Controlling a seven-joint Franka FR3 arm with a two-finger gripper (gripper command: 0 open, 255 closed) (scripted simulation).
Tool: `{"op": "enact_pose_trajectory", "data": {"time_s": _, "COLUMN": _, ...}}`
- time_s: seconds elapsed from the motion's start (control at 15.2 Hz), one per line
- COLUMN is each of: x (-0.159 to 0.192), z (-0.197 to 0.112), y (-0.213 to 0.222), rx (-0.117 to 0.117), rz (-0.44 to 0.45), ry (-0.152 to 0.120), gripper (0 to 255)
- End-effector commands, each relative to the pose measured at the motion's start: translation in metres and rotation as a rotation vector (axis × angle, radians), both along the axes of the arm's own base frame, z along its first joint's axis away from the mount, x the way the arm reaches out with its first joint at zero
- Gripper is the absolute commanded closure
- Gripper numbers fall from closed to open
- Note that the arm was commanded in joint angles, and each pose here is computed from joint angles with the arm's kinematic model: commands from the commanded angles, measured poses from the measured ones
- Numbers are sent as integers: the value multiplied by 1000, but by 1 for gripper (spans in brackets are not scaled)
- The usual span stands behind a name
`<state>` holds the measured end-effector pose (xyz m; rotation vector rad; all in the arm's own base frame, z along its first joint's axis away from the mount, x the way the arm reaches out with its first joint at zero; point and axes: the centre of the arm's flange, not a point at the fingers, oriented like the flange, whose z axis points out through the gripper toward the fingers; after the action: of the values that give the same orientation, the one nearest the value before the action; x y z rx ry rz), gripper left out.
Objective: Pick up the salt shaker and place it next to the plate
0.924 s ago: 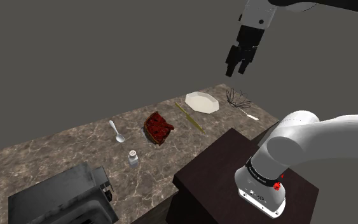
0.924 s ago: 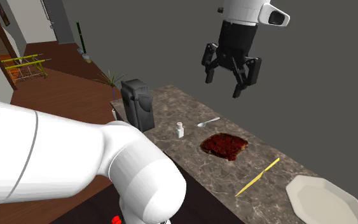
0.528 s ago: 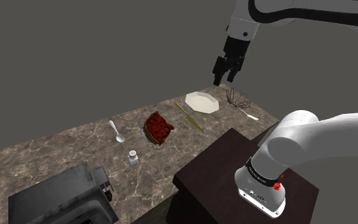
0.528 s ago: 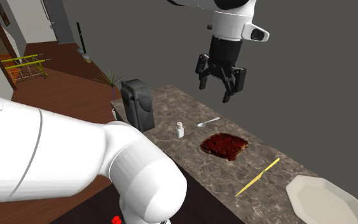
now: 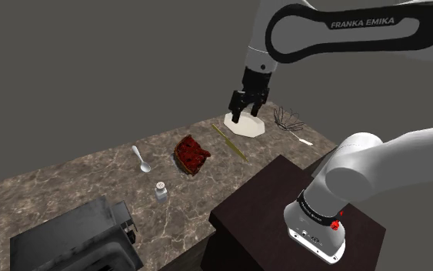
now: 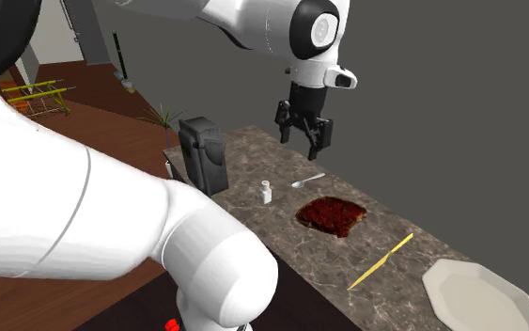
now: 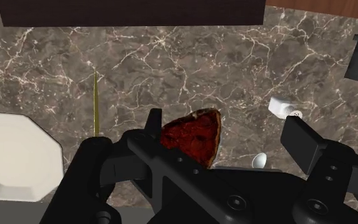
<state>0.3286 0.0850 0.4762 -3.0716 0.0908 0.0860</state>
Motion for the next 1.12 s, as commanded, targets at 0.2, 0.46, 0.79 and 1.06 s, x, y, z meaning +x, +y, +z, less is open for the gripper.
{"op": "enact_pose_trajectory", "data": {"time_s": 0.2, "x": 20, "z": -50, "y": 50, "rx": -10, "rz": -11, "ry": -8, "gripper": 0}}
{"op": "enact_pose_trajectory", "data": {"time_s": 0.46, "x": 36, "z": -86, "y": 86, "rx": -19, "rz": -18, "ry": -13, "gripper": 0}}
{"op": "enact_pose_trajectory", "data": {"time_s": 0.79, "x": 57, "z": -131, "y": 130, "rx": -31, "rz": -27, "ry": -19, "gripper": 0}}
{"op": "enact_pose_trajectory", "data": {"time_s": 1.06, "x": 74, "z": -167, "y": 165, "rx": -40, "rz": -35, "ry": -25, "gripper": 0}}
